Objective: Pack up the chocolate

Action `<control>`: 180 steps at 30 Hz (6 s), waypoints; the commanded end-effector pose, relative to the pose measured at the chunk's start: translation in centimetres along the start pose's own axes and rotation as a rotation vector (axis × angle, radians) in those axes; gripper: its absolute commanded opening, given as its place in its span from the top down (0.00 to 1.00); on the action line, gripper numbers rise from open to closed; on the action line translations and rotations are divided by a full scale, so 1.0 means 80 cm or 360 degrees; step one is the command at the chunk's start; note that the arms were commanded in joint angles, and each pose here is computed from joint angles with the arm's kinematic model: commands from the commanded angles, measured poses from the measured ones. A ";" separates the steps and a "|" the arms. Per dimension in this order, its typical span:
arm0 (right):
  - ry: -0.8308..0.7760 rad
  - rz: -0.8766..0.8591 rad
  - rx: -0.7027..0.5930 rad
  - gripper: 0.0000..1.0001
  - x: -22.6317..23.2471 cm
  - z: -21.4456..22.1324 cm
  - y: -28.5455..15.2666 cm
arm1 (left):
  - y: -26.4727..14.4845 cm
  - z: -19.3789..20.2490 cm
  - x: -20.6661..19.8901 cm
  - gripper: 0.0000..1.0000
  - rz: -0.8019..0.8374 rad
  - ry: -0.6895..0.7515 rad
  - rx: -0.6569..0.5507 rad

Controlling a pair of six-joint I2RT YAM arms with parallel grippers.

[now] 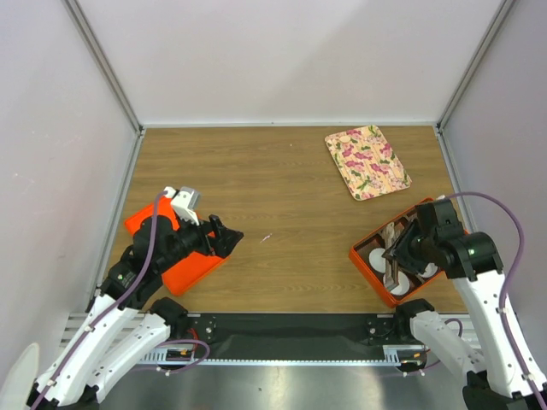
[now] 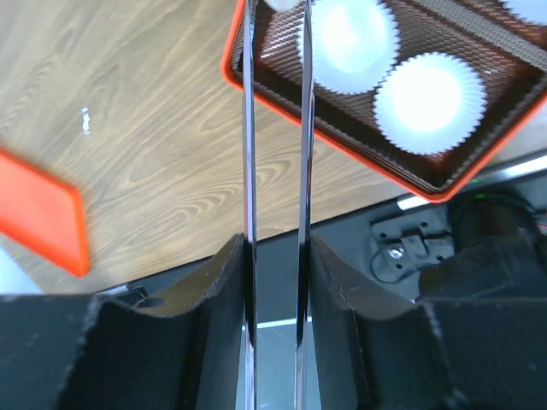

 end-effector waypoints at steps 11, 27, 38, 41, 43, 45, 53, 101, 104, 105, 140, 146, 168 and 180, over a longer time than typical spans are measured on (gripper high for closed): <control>0.0367 -0.0056 0.0222 0.87 -0.038 0.070 -0.022 | 0.000 -0.013 -0.007 0.00 0.0039 0.0012 -0.0052; 0.0726 -0.0149 0.0156 0.85 -0.052 0.081 -0.016 | -0.002 -0.016 -0.010 0.00 0.0059 0.0023 -0.0066; 0.0879 -0.0124 0.0147 0.81 -0.055 0.081 -0.009 | -0.004 -0.017 -0.008 0.00 0.0038 0.0027 -0.0073; 0.0904 -0.0090 0.0159 0.80 -0.053 0.081 -0.006 | -0.005 -0.018 -0.007 0.00 0.0029 0.0030 -0.0078; 0.0916 -0.0083 0.0147 0.80 -0.052 0.077 -0.008 | -0.005 -0.019 -0.006 0.00 0.0023 0.0030 -0.0083; 0.0910 -0.0067 0.0141 0.79 -0.051 0.075 -0.008 | -0.005 -0.020 -0.006 0.00 0.0021 0.0030 -0.0086; 0.0945 0.0018 0.0115 0.78 -0.045 0.064 -0.005 | -0.009 -0.022 -0.005 0.00 0.0005 0.0036 -0.0106; 0.0905 0.0072 0.0100 0.55 -0.027 0.047 -0.001 | -0.017 -0.029 0.003 0.00 -0.0063 0.0032 -0.0165; 0.0902 0.0077 0.0084 0.53 -0.028 0.045 -0.004 | -0.017 -0.030 0.004 0.00 -0.0068 0.0032 -0.0166; 0.0899 0.0075 0.0082 0.53 -0.028 0.044 -0.006 | -0.017 -0.029 0.003 0.00 -0.0065 0.0032 -0.0165; 0.0174 0.0228 0.0136 0.67 -0.001 0.021 0.005 | 0.003 -0.031 -0.003 0.00 -0.0045 -0.0037 -0.0053; 0.0171 0.0282 0.0219 0.68 -0.031 0.046 0.003 | 0.009 -0.028 -0.002 0.00 -0.0049 -0.0043 -0.0024; 0.0219 0.0306 0.0234 0.71 -0.044 0.056 0.010 | 0.006 -0.041 0.001 0.00 -0.0095 -0.0008 -0.0056; -0.0008 0.0008 -0.0113 0.73 0.090 -0.052 -0.010 | 0.014 -0.059 -0.004 0.00 -0.0095 0.0014 -0.0025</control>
Point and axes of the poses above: each gripper's point midway between its finger pads, its own y axis out along the fingers, its own x axis along the line the jaws close on, z = x × y, the point moved 2 cm from there along -y, back along the fingers, and after that the axes turned 4 degrees about y, right-handed, at the moved point
